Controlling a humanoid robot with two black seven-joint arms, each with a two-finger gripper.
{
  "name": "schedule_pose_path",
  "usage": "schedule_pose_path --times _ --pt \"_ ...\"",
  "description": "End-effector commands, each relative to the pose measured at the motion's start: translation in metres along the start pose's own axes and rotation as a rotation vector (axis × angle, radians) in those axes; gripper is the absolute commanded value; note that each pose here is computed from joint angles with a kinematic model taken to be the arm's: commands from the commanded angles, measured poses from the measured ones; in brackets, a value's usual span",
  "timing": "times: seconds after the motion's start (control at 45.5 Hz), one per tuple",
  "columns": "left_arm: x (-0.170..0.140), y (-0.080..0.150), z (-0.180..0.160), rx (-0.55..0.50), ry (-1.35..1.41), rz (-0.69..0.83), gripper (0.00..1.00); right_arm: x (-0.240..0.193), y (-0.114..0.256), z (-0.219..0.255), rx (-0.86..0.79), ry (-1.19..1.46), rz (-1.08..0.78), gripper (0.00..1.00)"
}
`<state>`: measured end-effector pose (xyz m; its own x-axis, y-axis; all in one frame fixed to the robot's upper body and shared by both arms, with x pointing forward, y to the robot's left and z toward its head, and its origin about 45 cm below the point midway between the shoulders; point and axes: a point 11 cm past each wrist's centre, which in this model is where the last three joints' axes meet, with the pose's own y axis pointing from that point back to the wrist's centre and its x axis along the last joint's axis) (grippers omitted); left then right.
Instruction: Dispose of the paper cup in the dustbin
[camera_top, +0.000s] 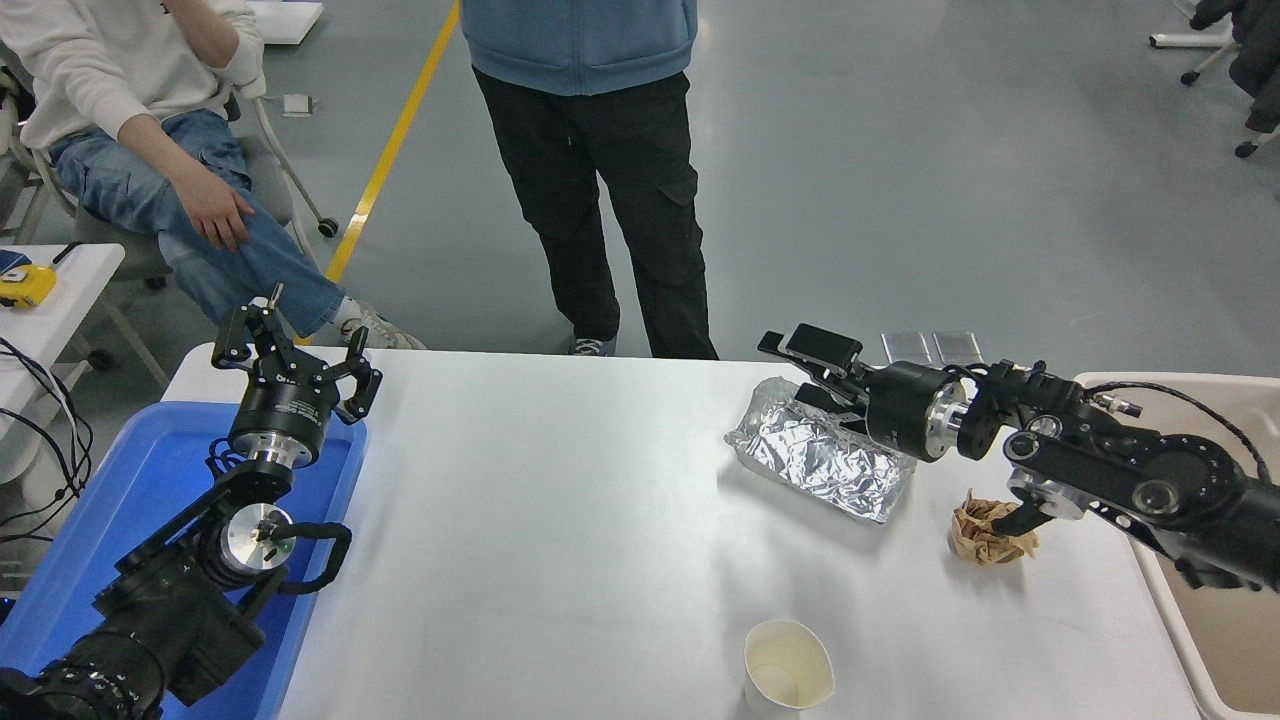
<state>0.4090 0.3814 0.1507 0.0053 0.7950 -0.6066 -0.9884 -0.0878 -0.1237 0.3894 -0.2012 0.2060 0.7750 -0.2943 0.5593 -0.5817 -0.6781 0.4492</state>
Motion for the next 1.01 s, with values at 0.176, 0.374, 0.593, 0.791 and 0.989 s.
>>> schedule_pose_path --times 0.176,0.374,0.593,0.791,0.989 --pt "0.0 0.0 0.0 0.0 0.0 0.0 1.0 -0.043 0.005 -0.017 -0.05 0.521 -0.35 1.0" --pt "0.0 0.0 0.0 0.0 0.0 0.0 1.0 -0.092 0.008 0.002 -0.065 0.552 -0.514 1.0" --pt "0.0 0.0 0.0 0.0 0.0 0.0 1.0 -0.112 0.008 0.011 -0.084 0.582 -0.619 1.0" --pt "0.0 0.0 0.0 0.0 0.0 0.0 1.0 -0.12 0.015 0.024 -0.121 0.593 -0.686 1.0" --pt "0.0 0.0 0.0 0.0 0.0 0.0 1.0 -0.118 0.014 0.023 -0.11 0.611 -0.683 0.99"
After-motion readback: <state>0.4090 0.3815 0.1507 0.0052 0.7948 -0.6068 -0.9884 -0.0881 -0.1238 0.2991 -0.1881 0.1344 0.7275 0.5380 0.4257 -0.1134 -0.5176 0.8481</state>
